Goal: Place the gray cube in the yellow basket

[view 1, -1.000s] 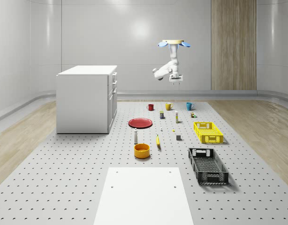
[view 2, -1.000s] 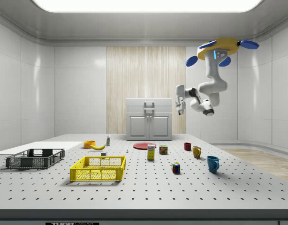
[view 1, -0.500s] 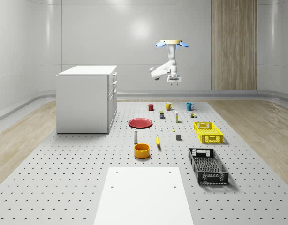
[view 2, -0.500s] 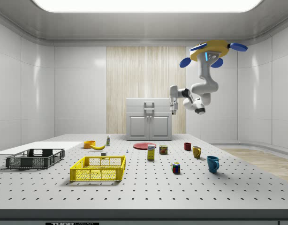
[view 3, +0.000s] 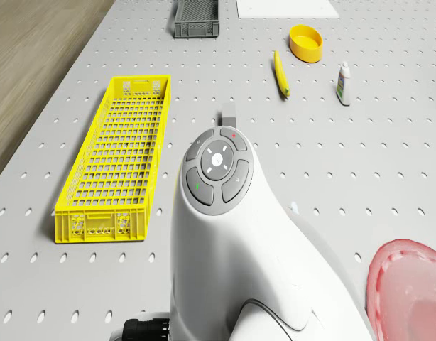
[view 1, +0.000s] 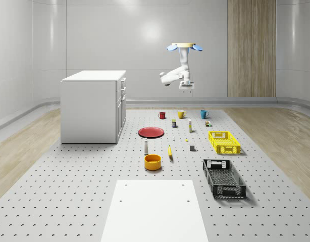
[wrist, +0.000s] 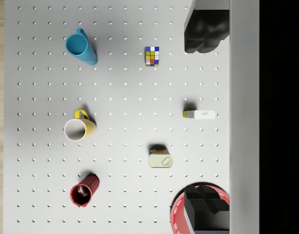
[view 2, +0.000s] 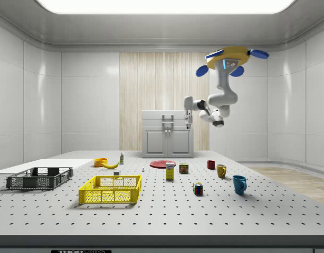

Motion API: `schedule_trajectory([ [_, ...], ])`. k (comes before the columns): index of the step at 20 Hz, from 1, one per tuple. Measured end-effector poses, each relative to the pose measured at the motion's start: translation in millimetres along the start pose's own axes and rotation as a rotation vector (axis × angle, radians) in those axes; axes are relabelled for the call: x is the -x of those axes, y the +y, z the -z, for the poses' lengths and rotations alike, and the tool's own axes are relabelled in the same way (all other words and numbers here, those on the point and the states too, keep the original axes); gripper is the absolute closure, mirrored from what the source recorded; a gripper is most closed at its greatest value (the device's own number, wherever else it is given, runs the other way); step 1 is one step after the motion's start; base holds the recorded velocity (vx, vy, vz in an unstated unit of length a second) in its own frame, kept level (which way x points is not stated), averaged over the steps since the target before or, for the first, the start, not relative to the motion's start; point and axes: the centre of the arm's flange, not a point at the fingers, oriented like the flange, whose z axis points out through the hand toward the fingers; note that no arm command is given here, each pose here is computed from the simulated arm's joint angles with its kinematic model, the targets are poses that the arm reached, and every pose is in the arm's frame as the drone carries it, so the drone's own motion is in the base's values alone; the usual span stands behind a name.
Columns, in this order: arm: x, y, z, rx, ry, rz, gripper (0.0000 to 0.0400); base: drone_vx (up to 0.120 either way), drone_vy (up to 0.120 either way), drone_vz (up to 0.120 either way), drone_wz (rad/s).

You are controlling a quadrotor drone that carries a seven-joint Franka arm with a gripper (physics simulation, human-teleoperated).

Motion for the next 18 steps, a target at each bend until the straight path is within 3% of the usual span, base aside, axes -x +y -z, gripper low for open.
schedule_trajectory([
  [8,0.1,-0.1,0.0,0.001,0.001,0.0,0.0,0.12,0.0,0.0,0.0],
  [18,0.1,-0.1,0.0,0.001,0.001,0.0,0.0,0.12,0.0,-0.116,0.0],
])
